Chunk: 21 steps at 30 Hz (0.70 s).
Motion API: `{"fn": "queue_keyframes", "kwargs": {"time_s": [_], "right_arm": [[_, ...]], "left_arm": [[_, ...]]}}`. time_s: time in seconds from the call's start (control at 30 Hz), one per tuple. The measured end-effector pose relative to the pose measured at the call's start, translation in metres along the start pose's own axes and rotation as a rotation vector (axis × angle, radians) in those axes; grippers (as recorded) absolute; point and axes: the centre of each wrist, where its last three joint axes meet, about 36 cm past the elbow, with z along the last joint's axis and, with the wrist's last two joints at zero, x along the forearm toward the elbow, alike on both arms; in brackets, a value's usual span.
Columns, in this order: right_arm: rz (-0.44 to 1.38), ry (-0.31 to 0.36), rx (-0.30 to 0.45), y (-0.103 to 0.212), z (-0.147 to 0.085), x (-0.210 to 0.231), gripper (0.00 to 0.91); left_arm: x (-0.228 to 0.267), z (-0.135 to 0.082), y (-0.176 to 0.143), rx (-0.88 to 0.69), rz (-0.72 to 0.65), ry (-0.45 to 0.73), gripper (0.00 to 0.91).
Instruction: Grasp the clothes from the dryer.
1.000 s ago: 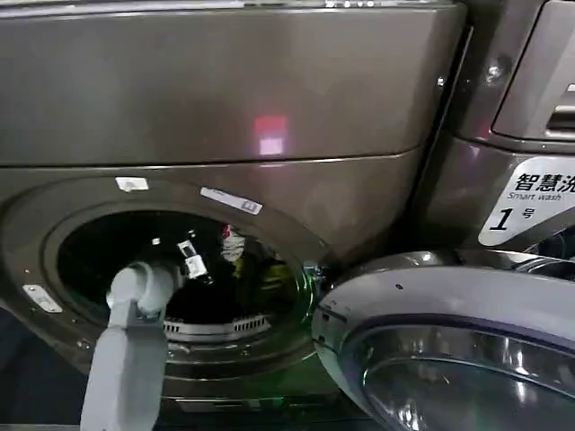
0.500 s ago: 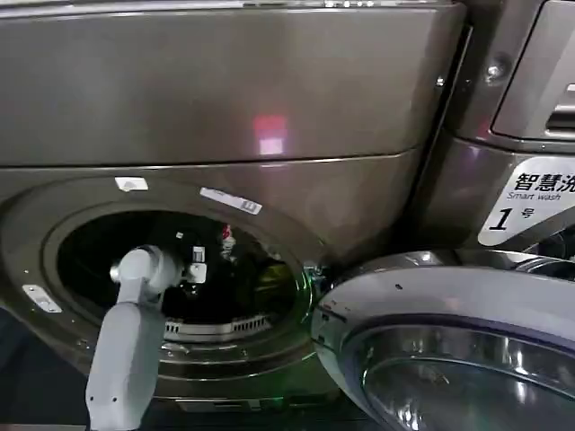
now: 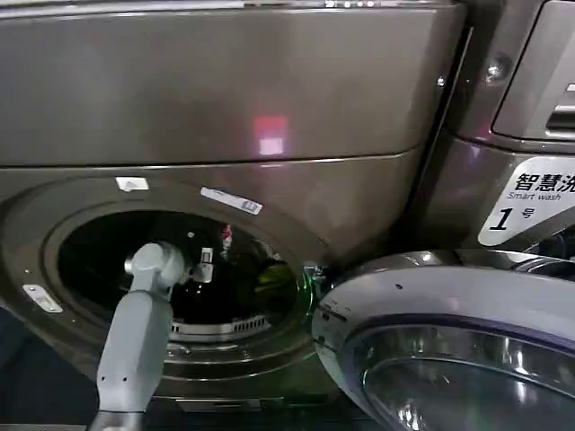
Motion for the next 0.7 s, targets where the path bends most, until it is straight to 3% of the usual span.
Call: {"fn": "queue_keyframes", "kwargs": {"time_s": [0.1, 0.13, 0.17, 0.2, 0.23, 0.27, 0.33, 0.4, 0.7], "right_arm": [[-0.001, 0.000, -0.001, 0.001, 0.000, 0.001, 0.907], [-0.001, 0.000, 0.000, 0.001, 0.000, 0.001, 0.907], [-0.001, 0.000, 0.000, 0.001, 0.000, 0.001, 0.907], [-0.001, 0.000, 0.000, 0.001, 0.000, 0.001, 0.907], [-0.001, 0.000, 0.000, 0.001, 0.000, 0.001, 0.907], [-0.002, 0.001, 0.000, 0.001, 0.000, 0.001, 0.907], [-0.003, 0.003, 0.000, 0.002, 0.001, 0.001, 0.907], [-0.004, 0.004, 0.000, 0.002, 0.001, 0.001, 0.907], [-0.006, 0.007, -0.003, 0.004, 0.003, 0.001, 0.907]], "left_arm": [[-0.007, 0.002, 0.001, 0.012, 0.020, -0.006, 0.899], [-0.009, 0.003, 0.001, 0.015, 0.026, -0.010, 0.705], [-0.012, 0.004, 0.001, 0.019, 0.033, -0.013, 0.694], [-0.014, 0.004, 0.001, 0.024, 0.038, -0.015, 0.523], [-0.016, 0.005, 0.001, 0.030, 0.046, -0.019, 0.239], [-0.018, 0.006, 0.001, 0.033, 0.051, -0.021, 0.148], [-0.019, 0.007, 0.002, 0.037, 0.053, -0.026, 0.102], [-0.018, 0.006, 0.003, 0.039, 0.051, -0.033, 0.000], [-0.017, 0.009, 0.004, 0.076, 0.046, -0.065, 0.000]]}}
